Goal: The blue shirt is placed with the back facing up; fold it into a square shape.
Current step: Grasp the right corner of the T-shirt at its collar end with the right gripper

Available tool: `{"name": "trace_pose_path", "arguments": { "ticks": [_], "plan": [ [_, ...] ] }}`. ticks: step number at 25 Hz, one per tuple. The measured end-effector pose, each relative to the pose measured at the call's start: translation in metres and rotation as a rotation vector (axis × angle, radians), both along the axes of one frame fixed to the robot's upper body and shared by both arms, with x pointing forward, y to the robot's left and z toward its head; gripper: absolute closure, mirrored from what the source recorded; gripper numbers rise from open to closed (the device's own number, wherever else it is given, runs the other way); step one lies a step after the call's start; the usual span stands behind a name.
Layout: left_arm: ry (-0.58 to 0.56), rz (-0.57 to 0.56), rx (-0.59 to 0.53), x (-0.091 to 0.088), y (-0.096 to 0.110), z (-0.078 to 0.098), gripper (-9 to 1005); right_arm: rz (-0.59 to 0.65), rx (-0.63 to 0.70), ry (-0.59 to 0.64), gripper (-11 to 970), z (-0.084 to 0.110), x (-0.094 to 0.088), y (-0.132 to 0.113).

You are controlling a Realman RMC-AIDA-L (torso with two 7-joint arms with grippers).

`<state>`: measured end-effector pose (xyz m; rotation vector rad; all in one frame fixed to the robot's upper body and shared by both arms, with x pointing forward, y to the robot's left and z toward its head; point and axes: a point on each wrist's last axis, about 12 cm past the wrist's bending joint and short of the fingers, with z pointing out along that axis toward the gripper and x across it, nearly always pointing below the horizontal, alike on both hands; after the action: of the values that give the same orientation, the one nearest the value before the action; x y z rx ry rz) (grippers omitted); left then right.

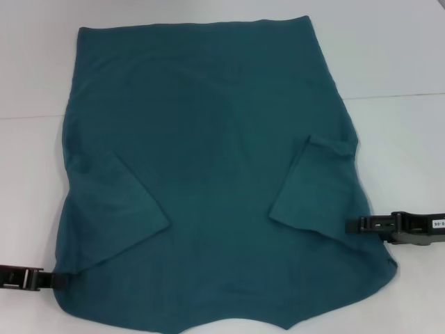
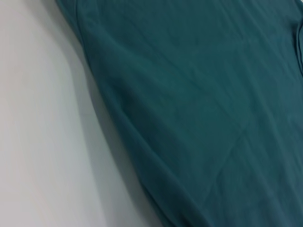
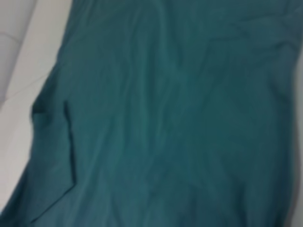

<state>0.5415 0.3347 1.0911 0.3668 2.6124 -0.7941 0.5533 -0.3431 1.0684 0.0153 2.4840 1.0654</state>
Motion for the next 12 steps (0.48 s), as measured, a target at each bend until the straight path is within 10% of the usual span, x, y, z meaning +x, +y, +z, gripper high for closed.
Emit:
{"name": "trace_pose_path", "arguments": {
  "ticks": [12],
  "plan": [
    [0.003,0.000,-0.006,0.0003,-0.0027,-0.0012,972,0.056,0.058,0.025,73,0.0079,-0.0101,-0.0015]
  ]
}}
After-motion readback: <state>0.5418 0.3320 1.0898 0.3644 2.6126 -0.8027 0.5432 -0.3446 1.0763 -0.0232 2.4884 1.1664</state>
